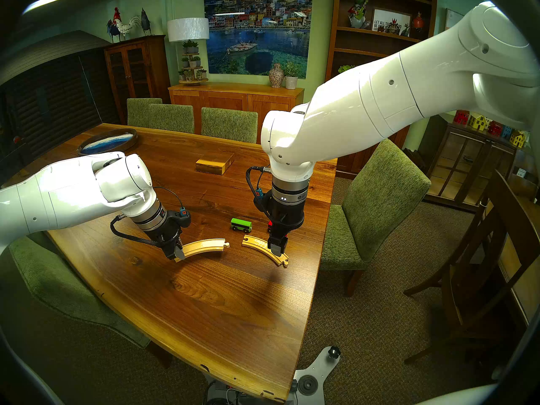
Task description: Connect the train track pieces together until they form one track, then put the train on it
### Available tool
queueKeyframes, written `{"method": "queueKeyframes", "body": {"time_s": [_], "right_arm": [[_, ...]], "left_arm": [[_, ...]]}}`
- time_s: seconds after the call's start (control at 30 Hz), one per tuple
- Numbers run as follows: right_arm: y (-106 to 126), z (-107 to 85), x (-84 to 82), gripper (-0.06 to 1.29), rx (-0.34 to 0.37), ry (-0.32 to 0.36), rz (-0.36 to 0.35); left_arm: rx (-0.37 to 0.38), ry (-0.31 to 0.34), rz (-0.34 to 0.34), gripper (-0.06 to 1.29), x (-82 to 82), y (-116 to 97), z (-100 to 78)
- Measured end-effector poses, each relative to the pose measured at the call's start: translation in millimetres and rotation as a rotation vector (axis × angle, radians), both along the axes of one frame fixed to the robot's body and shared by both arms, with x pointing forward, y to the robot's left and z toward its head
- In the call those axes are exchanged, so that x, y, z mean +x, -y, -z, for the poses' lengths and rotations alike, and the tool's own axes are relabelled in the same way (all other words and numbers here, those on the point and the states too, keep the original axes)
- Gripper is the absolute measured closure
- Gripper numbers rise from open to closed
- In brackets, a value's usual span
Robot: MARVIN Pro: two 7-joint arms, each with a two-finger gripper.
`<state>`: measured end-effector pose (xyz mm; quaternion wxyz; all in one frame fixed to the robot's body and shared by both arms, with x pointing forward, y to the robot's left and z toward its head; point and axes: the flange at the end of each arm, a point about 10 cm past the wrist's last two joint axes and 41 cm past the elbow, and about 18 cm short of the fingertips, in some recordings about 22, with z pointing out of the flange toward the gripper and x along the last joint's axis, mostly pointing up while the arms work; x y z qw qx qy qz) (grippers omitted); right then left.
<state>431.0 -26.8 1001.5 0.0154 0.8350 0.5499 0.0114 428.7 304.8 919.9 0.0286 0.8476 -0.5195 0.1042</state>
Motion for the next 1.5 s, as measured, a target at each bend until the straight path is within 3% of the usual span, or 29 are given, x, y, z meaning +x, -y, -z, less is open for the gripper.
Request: {"method": "queueKeyframes", "body": {"time_s": [0.67,1.0,1.17,1.5], "right_arm": [[-3,-0.3,0.2,-0.01,-0.023,-0.003,0.004],[-17,-0.9,8.5,-0.01,-0.016,-0.037,0.079],[-23,6.7,11.5,-0.01,-0.008,-0.049,0.113],[-23,25.4,3.7,-0.01,0.015,-0.025,0.109]], "left_arm": [[0.015,-0.027,0.010,0.99,6.7,2,1.1],[0.017,-0.030,0.015,0.99,7.1,3,0.7],[0.015,-0.031,0.017,0.99,7.1,4,0.1],[0.012,-0.032,0.017,0.99,7.2,5,-0.4]]}}
